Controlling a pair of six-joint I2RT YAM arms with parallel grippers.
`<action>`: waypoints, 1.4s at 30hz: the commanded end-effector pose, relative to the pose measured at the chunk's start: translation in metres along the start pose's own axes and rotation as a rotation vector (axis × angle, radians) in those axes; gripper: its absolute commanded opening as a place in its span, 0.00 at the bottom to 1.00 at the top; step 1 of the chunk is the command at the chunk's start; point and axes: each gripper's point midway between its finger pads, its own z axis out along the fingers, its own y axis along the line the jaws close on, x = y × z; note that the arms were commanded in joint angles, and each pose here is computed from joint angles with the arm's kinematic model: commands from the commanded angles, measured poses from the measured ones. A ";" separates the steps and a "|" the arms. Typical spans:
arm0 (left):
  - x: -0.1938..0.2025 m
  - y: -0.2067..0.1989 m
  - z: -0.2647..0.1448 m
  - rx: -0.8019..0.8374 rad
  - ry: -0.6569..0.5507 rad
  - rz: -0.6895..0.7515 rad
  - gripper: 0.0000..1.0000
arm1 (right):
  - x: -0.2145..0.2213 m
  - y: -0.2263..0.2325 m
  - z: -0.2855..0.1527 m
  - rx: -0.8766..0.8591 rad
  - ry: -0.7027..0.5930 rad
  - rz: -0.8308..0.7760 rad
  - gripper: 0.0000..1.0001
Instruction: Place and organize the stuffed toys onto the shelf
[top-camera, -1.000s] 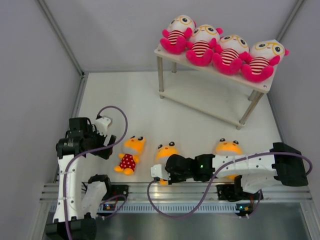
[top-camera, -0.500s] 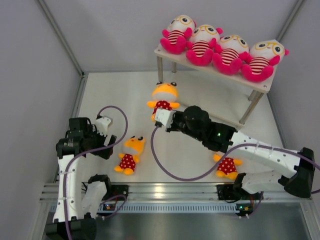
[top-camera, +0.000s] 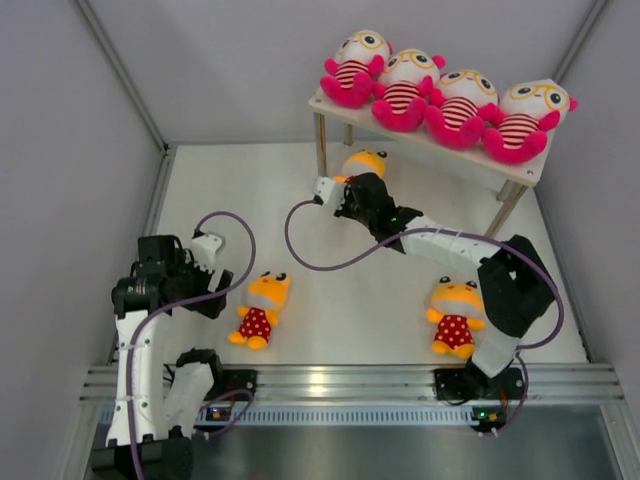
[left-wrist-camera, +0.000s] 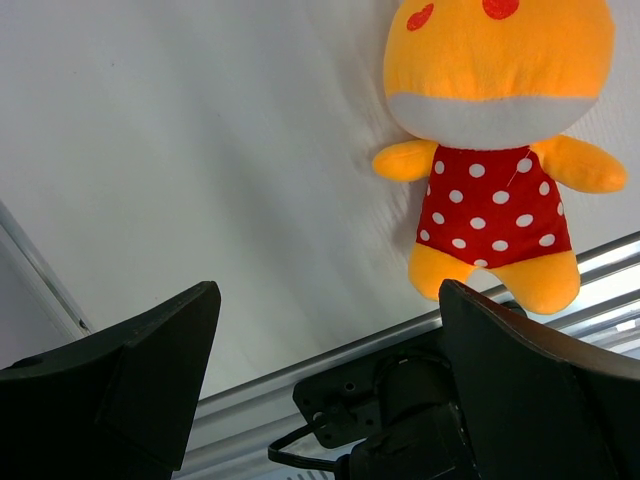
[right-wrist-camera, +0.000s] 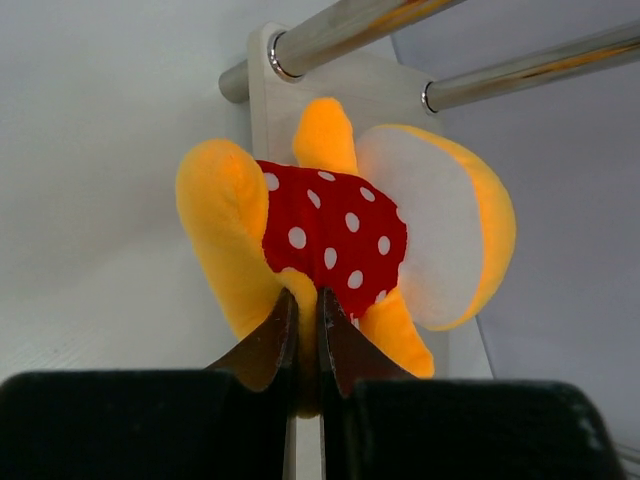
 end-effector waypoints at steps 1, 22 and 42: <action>-0.008 0.000 -0.002 -0.002 -0.041 0.018 0.97 | -0.031 -0.060 0.007 0.163 -0.115 0.062 0.00; -0.009 -0.001 -0.004 -0.003 -0.052 0.029 0.97 | -0.027 -0.070 -0.024 0.174 -0.138 0.123 0.76; 0.037 0.058 0.018 -0.336 0.158 -0.086 0.97 | -0.243 0.323 -0.196 -0.691 -0.692 0.129 0.77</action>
